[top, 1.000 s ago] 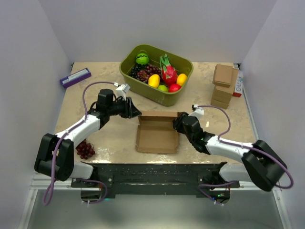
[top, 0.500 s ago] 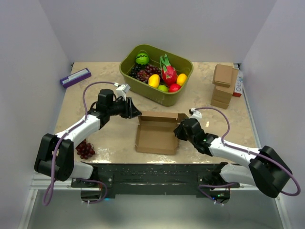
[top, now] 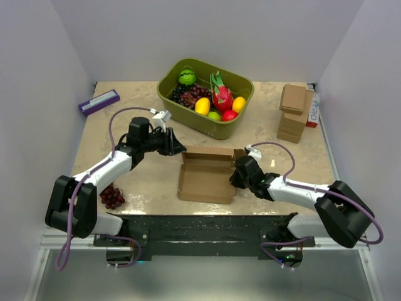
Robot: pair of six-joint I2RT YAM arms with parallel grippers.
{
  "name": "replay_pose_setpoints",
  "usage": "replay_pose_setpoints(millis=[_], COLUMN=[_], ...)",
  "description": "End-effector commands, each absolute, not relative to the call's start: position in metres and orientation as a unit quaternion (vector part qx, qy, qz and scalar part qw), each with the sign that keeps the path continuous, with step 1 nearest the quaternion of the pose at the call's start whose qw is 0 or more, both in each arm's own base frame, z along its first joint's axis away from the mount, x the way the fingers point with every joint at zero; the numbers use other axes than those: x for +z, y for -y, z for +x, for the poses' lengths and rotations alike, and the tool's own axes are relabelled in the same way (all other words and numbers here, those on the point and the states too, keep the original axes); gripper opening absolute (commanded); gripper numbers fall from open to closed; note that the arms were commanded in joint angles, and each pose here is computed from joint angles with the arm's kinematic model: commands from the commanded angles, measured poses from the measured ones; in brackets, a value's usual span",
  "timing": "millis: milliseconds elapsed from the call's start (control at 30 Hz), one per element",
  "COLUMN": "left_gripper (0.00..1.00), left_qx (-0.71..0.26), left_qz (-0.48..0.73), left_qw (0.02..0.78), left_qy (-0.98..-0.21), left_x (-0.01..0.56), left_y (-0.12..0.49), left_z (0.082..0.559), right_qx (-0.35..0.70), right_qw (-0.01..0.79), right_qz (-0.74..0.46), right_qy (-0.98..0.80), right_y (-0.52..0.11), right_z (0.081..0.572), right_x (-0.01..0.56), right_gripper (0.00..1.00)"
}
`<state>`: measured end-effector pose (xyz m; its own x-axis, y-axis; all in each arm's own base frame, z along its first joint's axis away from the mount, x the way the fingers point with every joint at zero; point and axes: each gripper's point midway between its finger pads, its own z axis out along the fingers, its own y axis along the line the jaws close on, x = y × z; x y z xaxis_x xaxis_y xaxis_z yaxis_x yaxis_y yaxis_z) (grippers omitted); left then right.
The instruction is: Fold the paper box
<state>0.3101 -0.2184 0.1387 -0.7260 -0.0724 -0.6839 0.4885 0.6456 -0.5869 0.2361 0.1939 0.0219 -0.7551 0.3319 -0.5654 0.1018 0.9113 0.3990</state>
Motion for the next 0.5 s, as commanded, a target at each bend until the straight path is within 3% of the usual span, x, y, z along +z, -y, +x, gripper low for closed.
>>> replay_pose_setpoints(millis=[0, 267, 467], left_gripper=[0.39, 0.39, 0.39], left_qx=[-0.393, -0.391, -0.392], left_qz=[0.126, 0.126, 0.127], left_qw=[0.354, 0.355, 0.353], left_qy=[-0.839, -0.84, -0.84], left_x=[0.137, 0.137, 0.136], left_y=[0.217, 0.216, 0.216], left_z=[0.309, 0.31, 0.309], right_qx=[0.126, 0.106, 0.141], right_qw=[0.301, 0.269, 0.296], right_qz=[0.136, 0.173, 0.168], right_qy=[-0.935, -0.941, -0.93], right_y=[-0.18, -0.161, -0.17], right_z=[0.227, 0.203, 0.212], right_x=[0.002, -0.026, -0.003], right_gripper=[0.0, 0.0, 0.0])
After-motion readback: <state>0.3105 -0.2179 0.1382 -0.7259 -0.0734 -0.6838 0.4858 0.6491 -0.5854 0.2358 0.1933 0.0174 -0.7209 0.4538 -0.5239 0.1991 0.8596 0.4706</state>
